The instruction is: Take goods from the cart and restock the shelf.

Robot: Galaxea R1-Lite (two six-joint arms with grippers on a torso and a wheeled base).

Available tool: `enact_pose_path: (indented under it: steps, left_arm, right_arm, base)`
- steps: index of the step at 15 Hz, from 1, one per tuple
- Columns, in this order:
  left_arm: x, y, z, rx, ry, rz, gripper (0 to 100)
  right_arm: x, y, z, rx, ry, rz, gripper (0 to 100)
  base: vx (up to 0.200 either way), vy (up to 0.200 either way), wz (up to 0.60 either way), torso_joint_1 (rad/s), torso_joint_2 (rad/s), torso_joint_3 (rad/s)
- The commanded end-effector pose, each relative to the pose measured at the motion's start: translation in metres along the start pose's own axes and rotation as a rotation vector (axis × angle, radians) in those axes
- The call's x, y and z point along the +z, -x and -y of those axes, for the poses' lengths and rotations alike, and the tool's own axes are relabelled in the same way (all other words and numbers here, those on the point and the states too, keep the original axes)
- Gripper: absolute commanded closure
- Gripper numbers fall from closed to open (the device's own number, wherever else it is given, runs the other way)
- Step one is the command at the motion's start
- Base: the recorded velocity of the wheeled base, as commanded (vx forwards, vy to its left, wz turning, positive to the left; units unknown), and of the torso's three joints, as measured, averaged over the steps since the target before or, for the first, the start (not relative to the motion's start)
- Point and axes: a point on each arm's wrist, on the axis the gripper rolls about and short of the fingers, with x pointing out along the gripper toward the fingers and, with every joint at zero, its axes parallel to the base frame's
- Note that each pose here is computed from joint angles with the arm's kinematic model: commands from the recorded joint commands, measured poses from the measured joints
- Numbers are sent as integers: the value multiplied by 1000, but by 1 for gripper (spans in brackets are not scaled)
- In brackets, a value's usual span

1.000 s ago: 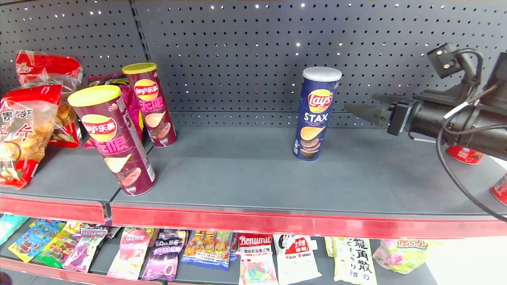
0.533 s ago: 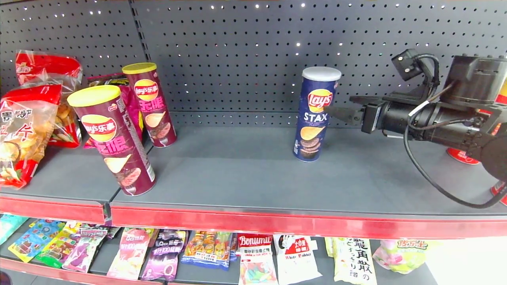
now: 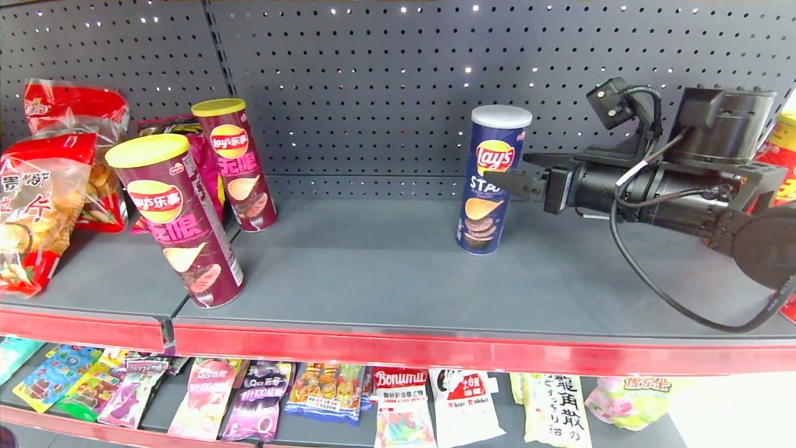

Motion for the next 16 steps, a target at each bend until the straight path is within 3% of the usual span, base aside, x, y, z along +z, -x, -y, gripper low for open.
enact_pose_path:
  steps: [1,12,13,16]
  left_arm:
    - [0,0,0,0,0,-2,100]
    - [0,1,0,13,-3,5,100]
    - [-1,1,0,14,-3,0,100]
    - [-1,1,0,14,-3,0,100]
  right_arm:
    - [3,0,-1,3,5,9,0]
    - [5,-28,0,32,12,24,0]
    - [4,-30,0,30,14,21,100]
    - [3,-29,0,30,13,17,100]
  base:
    - [0,0,0,0,0,0]
    - [0,0,0,0,0,0]
    - [0,0,0,0,0,0]
    - [0,0,0,0,0,0]
